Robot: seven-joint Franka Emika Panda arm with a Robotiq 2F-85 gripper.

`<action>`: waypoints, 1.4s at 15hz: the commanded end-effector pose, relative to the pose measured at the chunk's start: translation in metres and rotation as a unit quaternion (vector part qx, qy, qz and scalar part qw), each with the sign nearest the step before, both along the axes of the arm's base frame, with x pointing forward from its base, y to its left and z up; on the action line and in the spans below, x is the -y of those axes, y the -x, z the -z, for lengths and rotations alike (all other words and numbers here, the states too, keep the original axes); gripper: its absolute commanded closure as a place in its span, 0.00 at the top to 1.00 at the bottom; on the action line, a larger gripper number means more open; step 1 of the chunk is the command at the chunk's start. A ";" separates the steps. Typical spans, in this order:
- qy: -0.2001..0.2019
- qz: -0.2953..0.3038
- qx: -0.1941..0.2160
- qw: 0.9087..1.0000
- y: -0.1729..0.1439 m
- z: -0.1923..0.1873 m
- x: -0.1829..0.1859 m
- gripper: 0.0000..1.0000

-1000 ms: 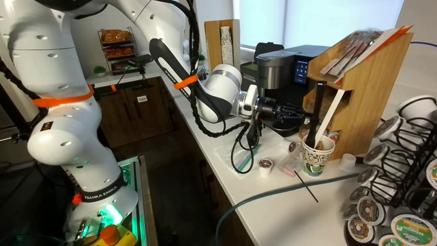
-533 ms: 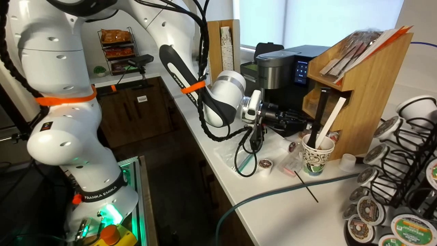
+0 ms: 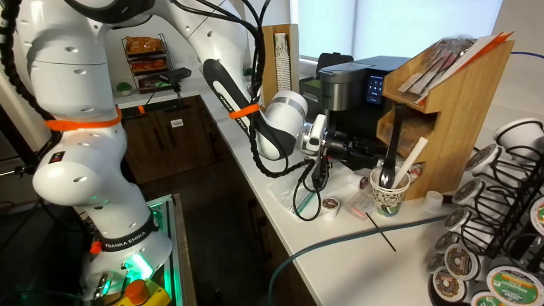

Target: Put the tongs in the cup

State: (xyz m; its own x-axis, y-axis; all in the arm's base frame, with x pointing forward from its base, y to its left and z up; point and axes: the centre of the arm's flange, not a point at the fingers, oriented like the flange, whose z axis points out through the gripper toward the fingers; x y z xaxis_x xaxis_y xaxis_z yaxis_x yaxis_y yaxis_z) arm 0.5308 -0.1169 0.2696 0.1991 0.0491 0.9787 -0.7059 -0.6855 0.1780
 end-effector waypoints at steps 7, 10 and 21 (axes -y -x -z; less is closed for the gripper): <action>0.000 -0.013 0.035 0.999 0.015 -0.035 -0.011 1.00; -0.006 -0.025 0.026 0.999 0.027 -0.051 -0.017 1.00; -0.022 -0.240 -0.101 0.965 0.079 -0.071 -0.068 1.00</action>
